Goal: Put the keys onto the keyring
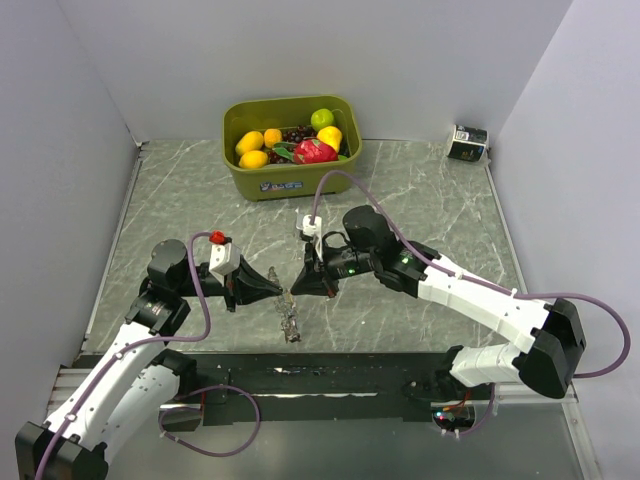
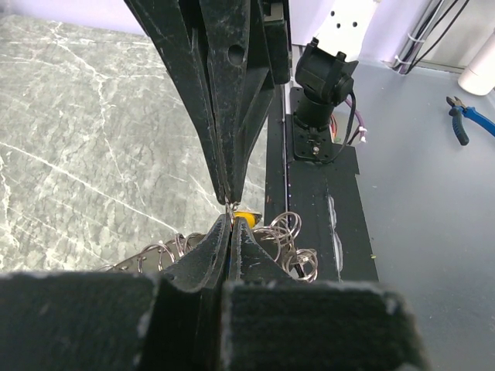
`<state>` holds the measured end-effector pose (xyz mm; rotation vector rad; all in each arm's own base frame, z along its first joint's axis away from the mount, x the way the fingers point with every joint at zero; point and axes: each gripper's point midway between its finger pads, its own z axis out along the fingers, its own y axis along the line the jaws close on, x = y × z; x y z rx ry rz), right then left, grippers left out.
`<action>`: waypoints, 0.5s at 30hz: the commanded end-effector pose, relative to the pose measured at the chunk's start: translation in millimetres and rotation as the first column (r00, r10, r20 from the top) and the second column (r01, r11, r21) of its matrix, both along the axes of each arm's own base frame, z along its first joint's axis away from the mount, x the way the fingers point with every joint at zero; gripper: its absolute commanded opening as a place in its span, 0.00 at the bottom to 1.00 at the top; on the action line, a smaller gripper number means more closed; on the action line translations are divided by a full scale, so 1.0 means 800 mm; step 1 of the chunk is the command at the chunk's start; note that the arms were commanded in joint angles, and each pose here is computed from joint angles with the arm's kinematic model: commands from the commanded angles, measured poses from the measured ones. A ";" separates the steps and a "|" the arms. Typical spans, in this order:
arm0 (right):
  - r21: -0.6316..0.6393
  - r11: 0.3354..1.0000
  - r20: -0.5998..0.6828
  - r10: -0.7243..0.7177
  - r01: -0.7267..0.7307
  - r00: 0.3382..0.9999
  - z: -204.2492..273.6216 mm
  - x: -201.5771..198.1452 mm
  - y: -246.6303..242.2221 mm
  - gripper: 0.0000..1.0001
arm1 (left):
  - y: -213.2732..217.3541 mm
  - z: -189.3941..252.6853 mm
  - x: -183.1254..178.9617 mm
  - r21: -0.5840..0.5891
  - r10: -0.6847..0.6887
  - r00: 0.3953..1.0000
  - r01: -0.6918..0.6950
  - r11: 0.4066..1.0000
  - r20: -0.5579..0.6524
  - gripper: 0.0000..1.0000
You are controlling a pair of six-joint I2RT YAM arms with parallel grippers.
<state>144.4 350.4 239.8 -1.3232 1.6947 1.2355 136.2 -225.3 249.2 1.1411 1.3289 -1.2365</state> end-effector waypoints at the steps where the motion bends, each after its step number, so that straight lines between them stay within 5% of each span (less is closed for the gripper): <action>1: 0.017 1.000 0.043 -0.019 0.019 0.999 0.006 0.002 -0.003 0.00 | -0.001 0.036 -0.003 -0.041 -0.019 0.991 0.025 0.999 0.133 0.01; 6: 0.051 0.998 0.074 -0.030 0.026 0.997 0.014 0.000 -0.008 0.02 | -0.001 0.036 -0.003 -0.042 -0.019 0.991 0.025 0.999 0.131 0.01; 15: 0.098 0.994 0.125 -0.051 0.039 0.991 0.026 -0.003 -0.017 0.53 | -0.001 0.037 -0.002 -0.047 -0.011 0.991 0.018 0.999 0.132 0.01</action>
